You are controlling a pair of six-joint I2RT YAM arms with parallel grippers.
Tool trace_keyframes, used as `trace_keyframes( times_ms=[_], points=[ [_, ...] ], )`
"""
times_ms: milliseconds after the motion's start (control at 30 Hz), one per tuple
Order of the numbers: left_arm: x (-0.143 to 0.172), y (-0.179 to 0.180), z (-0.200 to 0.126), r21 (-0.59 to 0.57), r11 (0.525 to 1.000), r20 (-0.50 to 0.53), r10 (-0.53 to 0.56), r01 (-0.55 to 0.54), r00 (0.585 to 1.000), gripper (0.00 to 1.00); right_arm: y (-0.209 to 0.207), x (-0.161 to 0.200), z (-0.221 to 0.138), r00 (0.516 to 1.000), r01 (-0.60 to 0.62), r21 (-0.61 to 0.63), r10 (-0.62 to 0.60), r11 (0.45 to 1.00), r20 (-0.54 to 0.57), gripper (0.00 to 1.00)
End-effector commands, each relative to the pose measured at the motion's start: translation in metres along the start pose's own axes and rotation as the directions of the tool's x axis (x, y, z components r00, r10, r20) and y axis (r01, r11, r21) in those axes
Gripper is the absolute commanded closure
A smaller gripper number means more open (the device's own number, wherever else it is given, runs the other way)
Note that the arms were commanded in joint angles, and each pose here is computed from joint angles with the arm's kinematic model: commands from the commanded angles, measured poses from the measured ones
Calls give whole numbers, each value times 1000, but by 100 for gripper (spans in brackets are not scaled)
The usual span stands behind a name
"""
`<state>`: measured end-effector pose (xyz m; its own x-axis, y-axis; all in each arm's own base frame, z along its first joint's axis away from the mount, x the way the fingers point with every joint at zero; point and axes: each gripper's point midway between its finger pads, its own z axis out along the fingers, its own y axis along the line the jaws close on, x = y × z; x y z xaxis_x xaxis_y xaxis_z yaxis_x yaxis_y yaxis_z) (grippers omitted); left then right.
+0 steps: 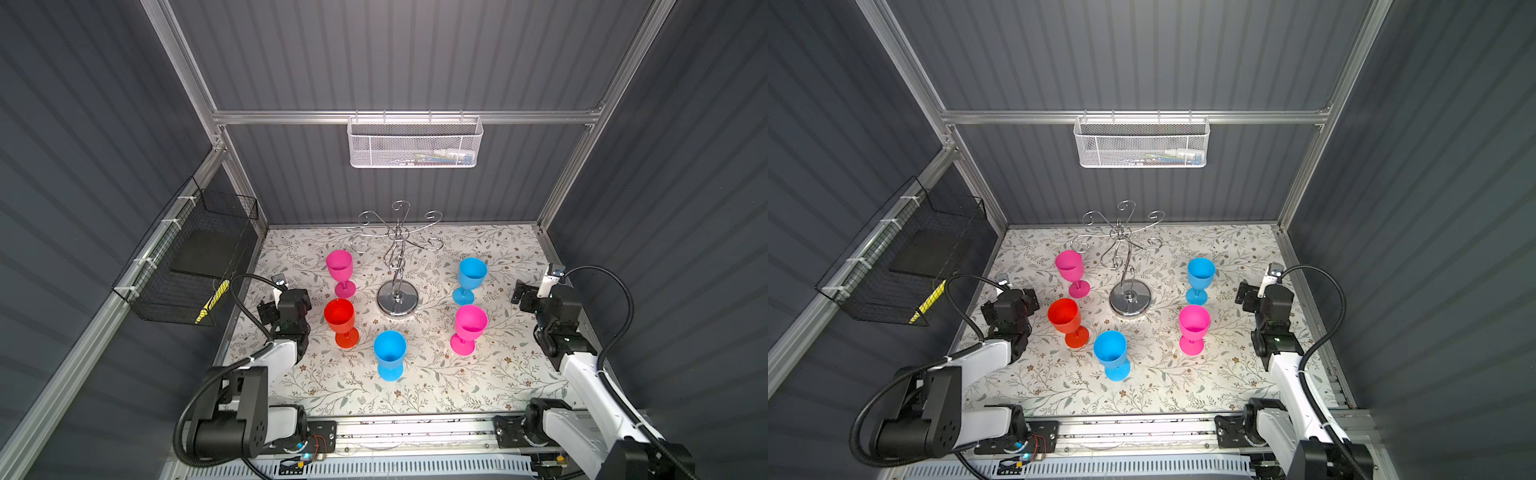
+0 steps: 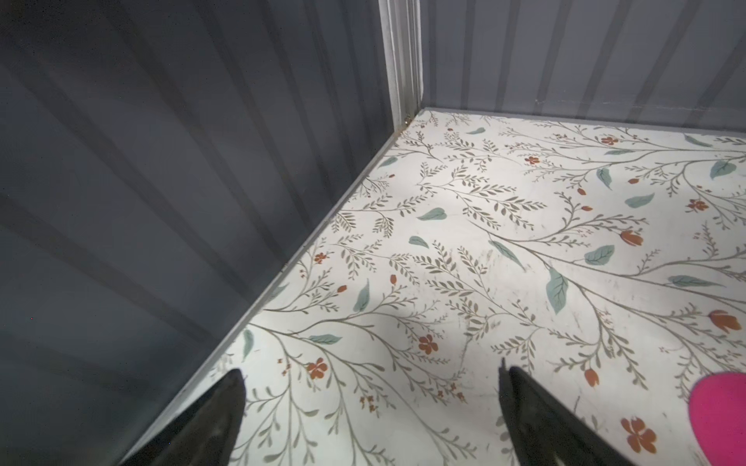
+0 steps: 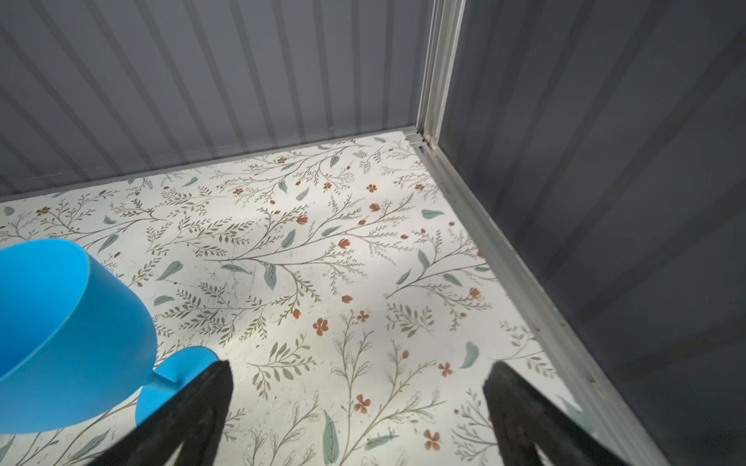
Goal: Take the wine glass off the wine glass rack
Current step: Reset both arms
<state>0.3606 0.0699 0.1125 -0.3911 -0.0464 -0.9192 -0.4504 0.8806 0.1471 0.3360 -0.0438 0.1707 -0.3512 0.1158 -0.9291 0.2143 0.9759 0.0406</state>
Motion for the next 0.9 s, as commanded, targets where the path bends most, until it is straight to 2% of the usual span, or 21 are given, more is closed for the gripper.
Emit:
trace_keyframes(
  times_ms=[0,33,100,167,267,333,367,400,433,467,533,567,633,667,733,767,867],
  points=[
    [5,-18,11,116,989,26,-96,93,995,0,12,-18,11,989,-70,-78,80,994,125,1],
    [4,-19,14,128,986,48,-116,109,992,0,12,-15,16,988,-73,-81,83,994,128,1],
    [8,-26,22,170,974,17,-153,148,988,0,11,-1,32,991,-50,-70,58,996,121,1],
    [11,-37,29,213,969,15,-131,125,991,0,3,12,43,994,-54,-28,57,998,96,1],
    [13,-58,28,314,947,-3,-68,65,998,0,-3,21,53,986,-64,-19,66,998,151,1],
    [15,-67,24,369,929,23,-52,40,998,0,12,31,58,994,-17,-83,25,996,102,1],
    [20,-72,22,392,920,32,-38,23,999,0,14,31,59,990,-9,-98,23,995,139,1],
    [23,-71,24,388,921,66,-59,29,996,0,14,29,58,985,-7,-100,24,995,168,1],
    [19,-73,25,393,919,92,-61,20,994,0,12,33,57,991,-17,-87,29,996,130,1],
    [27,-77,26,405,914,14,-18,11,1000,0,12,34,56,992,-18,-89,29,996,123,1],
    [22,-86,32,418,908,40,-6,-11,999,0,12,30,57,986,-15,-92,30,996,163,1],
    [29,-90,32,420,907,-15,35,-25,999,0,11,32,59,991,-18,-84,29,996,131,1],
    [25,-95,32,402,913,27,61,-67,998,0,11,33,59,992,-20,-80,30,997,126,1],
    [29,-96,32,402,913,-5,79,-70,997,0,11,31,59,988,-18,-79,30,997,148,1],
    [25,-96,32,396,915,29,67,-73,997,0,11,32,59,991,-18,-77,28,997,132,1],
    [28,-97,31,402,913,5,77,-73,997,0,11,33,59,991,-18,-78,29,997,129,1],
    [26,-96,32,399,914,24,68,-72,997,0,12,31,58,989,-18,-81,29,997,147,1]
  ],
)
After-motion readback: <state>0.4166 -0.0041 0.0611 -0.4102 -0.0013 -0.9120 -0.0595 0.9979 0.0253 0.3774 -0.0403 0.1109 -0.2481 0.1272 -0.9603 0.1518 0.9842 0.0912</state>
